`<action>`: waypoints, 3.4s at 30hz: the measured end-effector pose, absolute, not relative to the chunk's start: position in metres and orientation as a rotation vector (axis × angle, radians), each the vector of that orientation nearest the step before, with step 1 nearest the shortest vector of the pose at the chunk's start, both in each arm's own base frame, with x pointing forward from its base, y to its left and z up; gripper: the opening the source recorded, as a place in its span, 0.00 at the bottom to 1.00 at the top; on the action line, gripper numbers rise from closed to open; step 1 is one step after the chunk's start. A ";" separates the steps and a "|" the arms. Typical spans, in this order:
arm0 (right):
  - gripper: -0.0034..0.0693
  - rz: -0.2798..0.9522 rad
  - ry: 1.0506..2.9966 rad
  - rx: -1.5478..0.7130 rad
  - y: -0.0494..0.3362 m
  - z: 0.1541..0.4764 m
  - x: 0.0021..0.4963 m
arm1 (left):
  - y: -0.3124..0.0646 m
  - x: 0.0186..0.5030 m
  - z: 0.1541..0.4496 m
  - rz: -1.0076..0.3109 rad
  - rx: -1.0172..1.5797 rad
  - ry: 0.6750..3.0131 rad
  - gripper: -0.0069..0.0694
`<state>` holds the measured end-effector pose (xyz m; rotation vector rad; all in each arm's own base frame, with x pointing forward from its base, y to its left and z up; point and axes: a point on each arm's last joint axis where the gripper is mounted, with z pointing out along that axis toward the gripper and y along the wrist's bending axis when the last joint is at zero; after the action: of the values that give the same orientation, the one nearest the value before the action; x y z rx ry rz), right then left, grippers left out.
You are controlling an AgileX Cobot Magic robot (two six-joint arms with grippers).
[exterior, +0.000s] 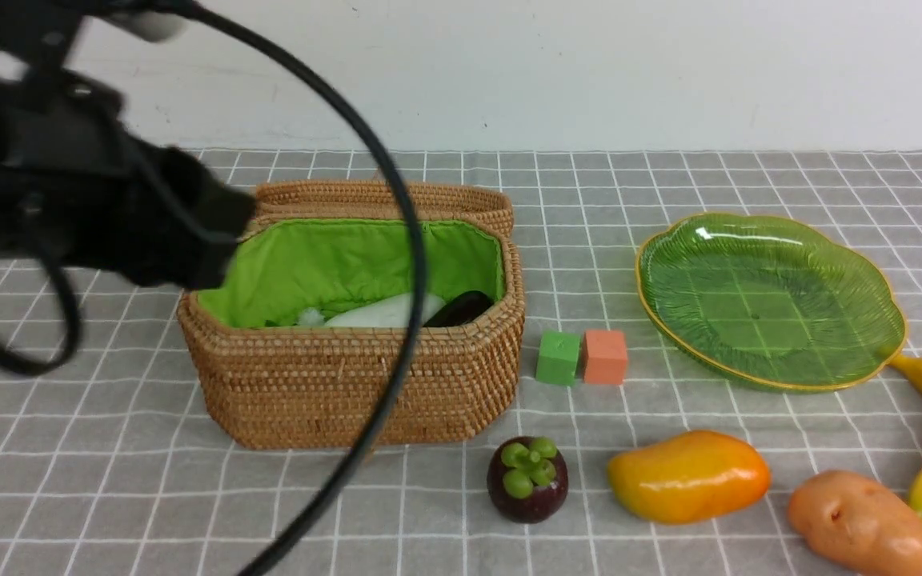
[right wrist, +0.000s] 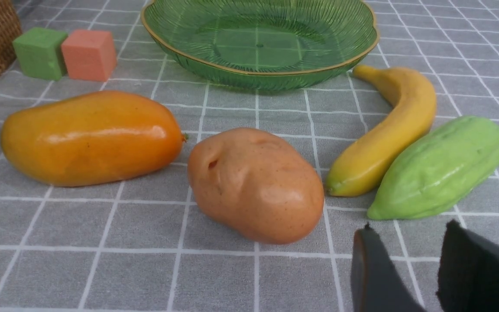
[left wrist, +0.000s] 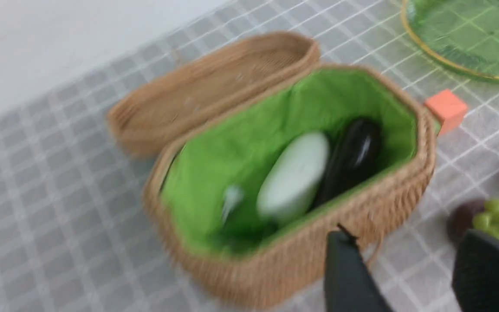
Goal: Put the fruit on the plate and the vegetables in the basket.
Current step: Take a chayote with your right arm and place it on the basket on the left.
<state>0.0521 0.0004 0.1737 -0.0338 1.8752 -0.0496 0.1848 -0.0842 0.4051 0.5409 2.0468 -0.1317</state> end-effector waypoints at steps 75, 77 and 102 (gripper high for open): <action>0.38 -0.050 1.875 -0.034 0.000 0.174 0.052 | -0.003 0.049 0.169 -0.088 -0.022 1.964 0.08; 0.38 -0.050 1.875 -0.034 0.000 0.174 0.052 | -0.003 0.049 0.169 -0.088 -0.022 1.964 0.08; 0.38 -0.271 1.870 -0.222 -0.005 0.174 0.052 | -0.003 0.049 0.169 -0.088 -0.022 1.967 0.10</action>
<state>0.0519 -0.0049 0.1737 -0.2225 1.8703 -0.2707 0.0489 -0.0027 0.1686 -0.0218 1.9669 -0.0876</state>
